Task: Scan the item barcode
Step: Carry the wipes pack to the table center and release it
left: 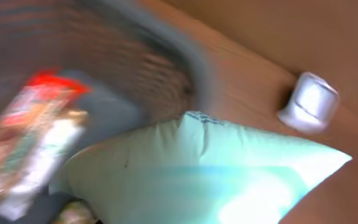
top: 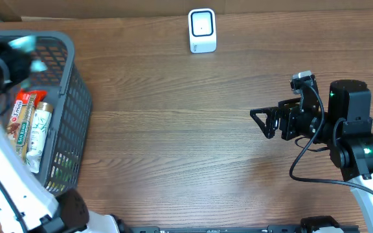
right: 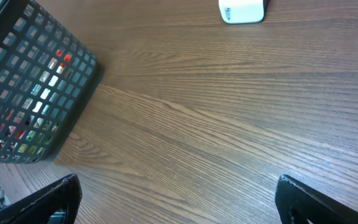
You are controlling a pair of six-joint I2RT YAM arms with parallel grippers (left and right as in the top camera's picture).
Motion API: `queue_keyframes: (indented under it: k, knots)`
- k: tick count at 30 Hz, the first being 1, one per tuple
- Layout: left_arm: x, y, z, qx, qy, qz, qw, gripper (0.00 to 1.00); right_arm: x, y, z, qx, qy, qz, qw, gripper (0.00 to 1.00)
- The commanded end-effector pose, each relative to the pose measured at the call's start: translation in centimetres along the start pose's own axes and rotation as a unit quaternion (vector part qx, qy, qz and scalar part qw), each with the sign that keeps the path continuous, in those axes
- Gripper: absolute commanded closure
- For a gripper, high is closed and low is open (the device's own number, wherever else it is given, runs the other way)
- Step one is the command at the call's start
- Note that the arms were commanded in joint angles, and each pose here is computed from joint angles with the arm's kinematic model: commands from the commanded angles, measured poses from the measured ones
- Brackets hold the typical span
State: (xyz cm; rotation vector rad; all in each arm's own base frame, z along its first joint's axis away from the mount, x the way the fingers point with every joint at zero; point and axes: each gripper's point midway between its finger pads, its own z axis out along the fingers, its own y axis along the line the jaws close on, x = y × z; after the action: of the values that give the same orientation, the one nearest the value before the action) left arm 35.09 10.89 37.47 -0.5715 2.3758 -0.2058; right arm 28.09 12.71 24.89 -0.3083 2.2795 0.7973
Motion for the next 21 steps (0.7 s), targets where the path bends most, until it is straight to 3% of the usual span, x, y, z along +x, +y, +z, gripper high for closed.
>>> queue_keyframes:
  k: [1,5,10,19,21]
  knots:
    - [2.9,-7.5,0.3,0.104,0.043,0.098,0.989,0.96,-0.9,0.7,-0.4,-0.005,-0.012,-0.013,1.000,0.00]
    - [8.0,-13.1,3.2,0.143,0.123,0.151,0.970,0.96,-1.0,0.7,-0.4,-0.004,-0.012,-0.014,1.000,0.00]
    - [16.3,-16.8,9.5,0.115,0.227,0.214,0.943,0.96,-1.2,0.7,-0.4,-0.005,-0.018,-0.017,1.000,0.00]
    - [27.8,-17.8,18.5,0.078,0.353,0.234,0.903,0.96,-1.5,0.7,-0.4,-0.005,-0.023,-0.021,1.000,0.00]
    - [29.5,-17.9,19.7,0.072,0.371,0.243,0.894,0.85,-1.5,0.7,-0.4,-0.005,-0.023,-0.021,1.000,0.00]
